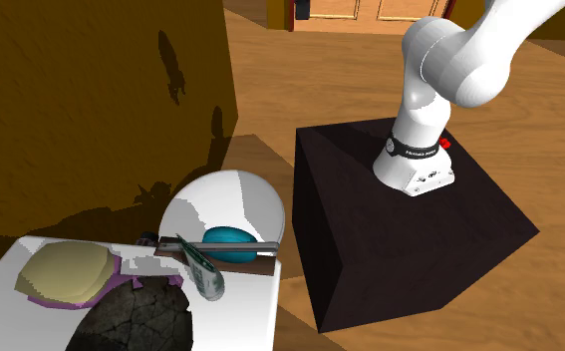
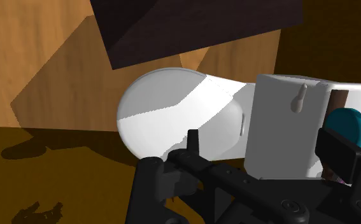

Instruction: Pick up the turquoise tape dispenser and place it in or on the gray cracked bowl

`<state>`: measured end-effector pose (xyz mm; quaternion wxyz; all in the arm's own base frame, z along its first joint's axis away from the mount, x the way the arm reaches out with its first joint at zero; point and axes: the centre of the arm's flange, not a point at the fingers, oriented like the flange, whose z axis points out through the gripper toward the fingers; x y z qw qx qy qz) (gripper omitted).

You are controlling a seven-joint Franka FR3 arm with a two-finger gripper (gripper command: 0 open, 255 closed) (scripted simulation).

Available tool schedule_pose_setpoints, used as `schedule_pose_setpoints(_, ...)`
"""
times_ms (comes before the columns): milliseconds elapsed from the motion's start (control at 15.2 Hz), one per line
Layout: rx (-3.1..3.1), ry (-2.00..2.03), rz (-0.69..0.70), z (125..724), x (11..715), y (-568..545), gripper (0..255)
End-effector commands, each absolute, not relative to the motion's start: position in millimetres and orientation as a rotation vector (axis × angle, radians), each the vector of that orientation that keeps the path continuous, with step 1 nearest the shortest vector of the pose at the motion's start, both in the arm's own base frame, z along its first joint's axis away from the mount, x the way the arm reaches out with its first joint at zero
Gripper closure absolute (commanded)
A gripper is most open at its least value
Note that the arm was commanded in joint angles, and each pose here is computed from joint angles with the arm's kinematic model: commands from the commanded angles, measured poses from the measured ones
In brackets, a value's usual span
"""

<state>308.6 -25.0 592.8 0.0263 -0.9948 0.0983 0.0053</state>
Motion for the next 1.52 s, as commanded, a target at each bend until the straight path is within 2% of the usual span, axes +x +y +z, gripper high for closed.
schedule_pose_setpoints(0, -3.074, 0.304, 0.016, 593, 309, -25, 0)
schedule_pose_setpoints(1452, -3.084, 0.398, 0.140, 424, 454, 173, 0)
